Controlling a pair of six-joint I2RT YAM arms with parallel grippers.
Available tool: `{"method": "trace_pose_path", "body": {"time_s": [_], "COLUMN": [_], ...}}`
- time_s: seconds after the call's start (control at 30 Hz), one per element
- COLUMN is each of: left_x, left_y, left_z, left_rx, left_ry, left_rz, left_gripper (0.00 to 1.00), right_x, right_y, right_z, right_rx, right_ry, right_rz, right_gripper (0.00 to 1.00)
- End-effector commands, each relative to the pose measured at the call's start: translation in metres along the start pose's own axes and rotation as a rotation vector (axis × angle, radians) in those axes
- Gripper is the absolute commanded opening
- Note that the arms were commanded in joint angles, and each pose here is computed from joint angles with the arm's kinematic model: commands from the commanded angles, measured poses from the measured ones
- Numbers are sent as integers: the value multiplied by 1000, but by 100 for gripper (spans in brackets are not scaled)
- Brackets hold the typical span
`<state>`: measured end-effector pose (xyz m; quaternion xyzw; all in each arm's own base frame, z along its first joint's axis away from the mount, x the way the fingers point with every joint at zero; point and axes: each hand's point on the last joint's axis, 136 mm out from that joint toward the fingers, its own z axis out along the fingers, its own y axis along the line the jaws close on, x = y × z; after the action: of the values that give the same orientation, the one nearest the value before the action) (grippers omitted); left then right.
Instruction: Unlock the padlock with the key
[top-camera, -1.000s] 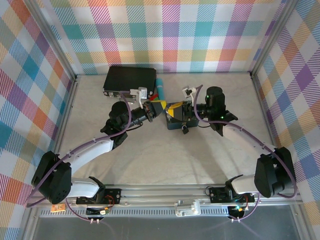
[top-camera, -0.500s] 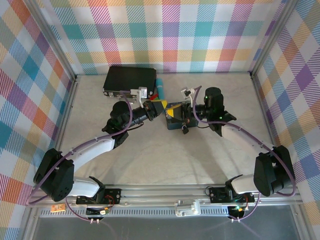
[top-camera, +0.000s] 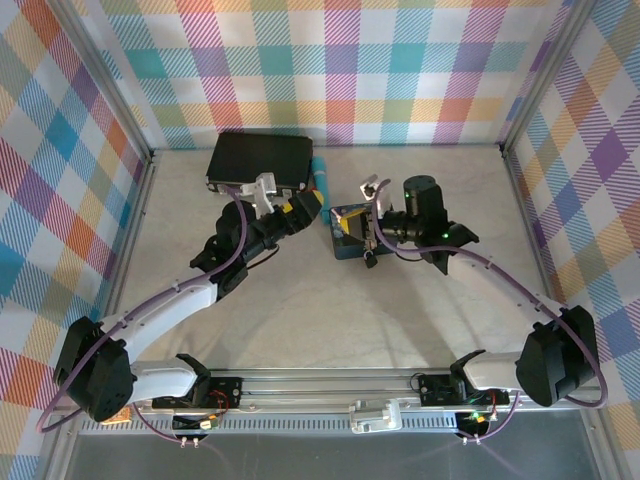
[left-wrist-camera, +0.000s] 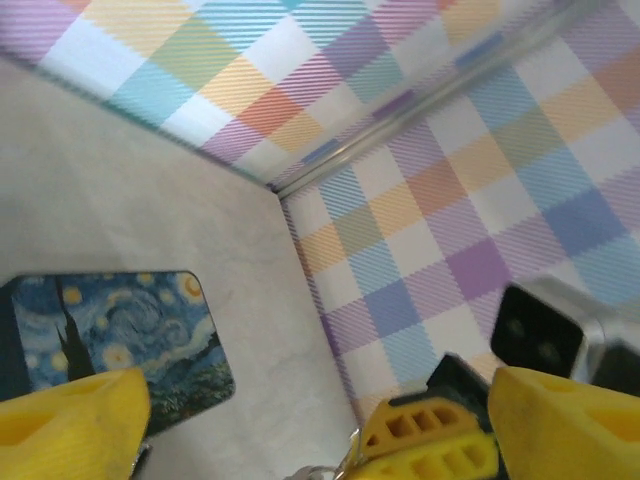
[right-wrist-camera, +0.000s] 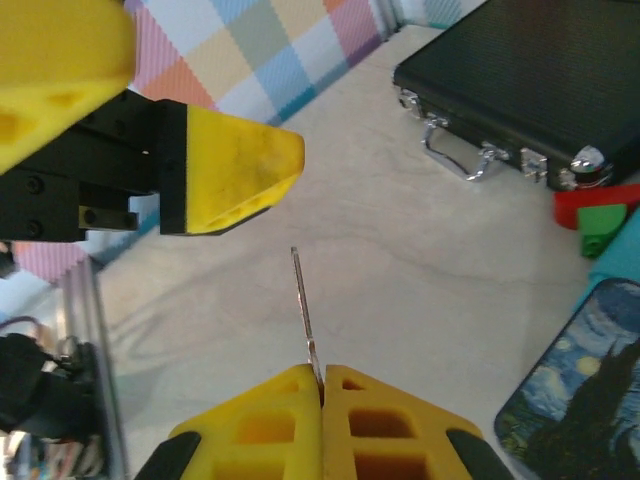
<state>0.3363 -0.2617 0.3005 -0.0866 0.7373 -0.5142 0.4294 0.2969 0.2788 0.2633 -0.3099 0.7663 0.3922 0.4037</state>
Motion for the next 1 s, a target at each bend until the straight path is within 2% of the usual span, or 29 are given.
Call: {"method": "trace_pose_path", "body": {"time_s": [0.0, 0.13, 0.27, 0.6, 0.8, 0.97], "left_x": [4, 14, 24, 29, 29, 33], "left_y": [10, 12, 17, 15, 13, 16], "left_z": [11, 28, 41, 46, 47, 47], "left_rx": [-70, -57, -49, -59, -61, -81], "left_ry": [13, 15, 22, 22, 24, 40], "left_rz": [-206, -284, -342, -330, -334, -333], "left_gripper": [75, 61, 54, 51, 39, 38], "right_x": [-2, -1, 1, 15, 18, 17], "right_y": [-18, -27, -27, -30, -30, -26], "right_z": [6, 15, 19, 33, 38, 39], "right_rx": [169, 206, 237, 233, 258, 271], "right_ry": [40, 49, 56, 123, 139, 138], "right_rz": [-92, -98, -141, -157, -217, -255], "right_gripper": [0, 0, 0, 0, 0, 0]}}
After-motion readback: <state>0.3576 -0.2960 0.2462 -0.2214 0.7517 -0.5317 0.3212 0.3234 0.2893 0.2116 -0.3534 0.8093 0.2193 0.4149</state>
